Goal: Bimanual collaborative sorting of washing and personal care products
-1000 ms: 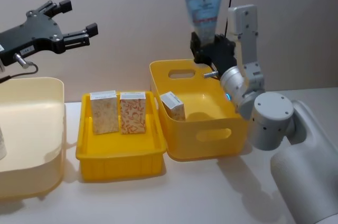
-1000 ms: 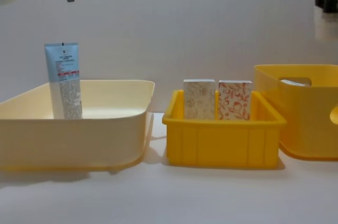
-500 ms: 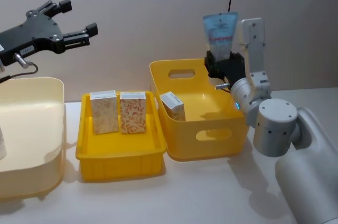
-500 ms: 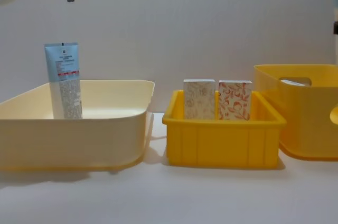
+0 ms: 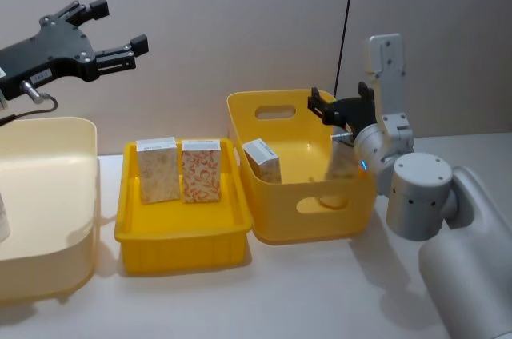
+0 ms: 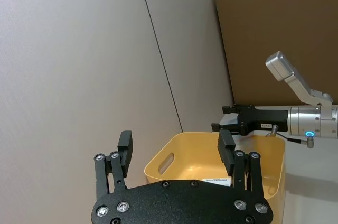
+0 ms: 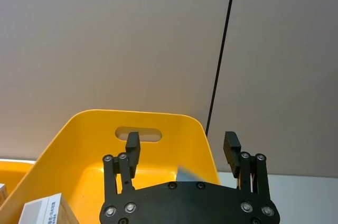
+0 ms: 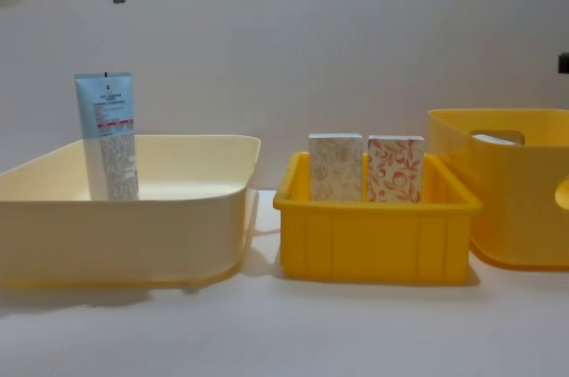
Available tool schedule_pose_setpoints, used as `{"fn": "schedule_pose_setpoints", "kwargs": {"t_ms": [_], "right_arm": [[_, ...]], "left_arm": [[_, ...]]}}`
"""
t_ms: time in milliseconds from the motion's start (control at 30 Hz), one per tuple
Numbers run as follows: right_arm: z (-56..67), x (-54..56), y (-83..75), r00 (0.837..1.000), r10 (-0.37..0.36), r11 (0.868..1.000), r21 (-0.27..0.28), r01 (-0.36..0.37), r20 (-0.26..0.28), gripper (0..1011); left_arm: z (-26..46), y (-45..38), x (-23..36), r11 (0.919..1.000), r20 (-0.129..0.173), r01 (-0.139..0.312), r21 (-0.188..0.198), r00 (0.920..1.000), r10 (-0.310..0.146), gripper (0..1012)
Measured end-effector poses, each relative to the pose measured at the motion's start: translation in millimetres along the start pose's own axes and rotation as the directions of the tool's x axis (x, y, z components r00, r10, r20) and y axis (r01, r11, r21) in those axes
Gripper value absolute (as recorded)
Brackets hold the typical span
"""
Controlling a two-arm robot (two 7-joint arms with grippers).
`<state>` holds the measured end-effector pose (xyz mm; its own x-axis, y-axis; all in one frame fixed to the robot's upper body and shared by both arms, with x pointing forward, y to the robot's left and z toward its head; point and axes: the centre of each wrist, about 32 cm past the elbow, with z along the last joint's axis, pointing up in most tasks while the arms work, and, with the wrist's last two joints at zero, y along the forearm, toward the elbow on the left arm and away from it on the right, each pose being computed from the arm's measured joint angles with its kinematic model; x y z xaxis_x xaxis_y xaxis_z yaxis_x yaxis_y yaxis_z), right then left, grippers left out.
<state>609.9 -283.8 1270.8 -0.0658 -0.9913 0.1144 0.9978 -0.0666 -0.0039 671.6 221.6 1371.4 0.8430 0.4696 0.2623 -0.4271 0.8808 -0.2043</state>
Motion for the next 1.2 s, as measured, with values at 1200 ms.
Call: {"fn": "schedule_pose_setpoints", "kwargs": {"t_ms": [1200], "right_arm": [[2.6, 11.8, -17.7, 0.999, -0.019, 0.998, 0.064, 0.021, -0.039, 1001]], "left_arm": [[0.0, 0.0, 0.0, 1.0000, 0.000, 0.000, 0.000, 1.0000, 0.000, 1004]]}}
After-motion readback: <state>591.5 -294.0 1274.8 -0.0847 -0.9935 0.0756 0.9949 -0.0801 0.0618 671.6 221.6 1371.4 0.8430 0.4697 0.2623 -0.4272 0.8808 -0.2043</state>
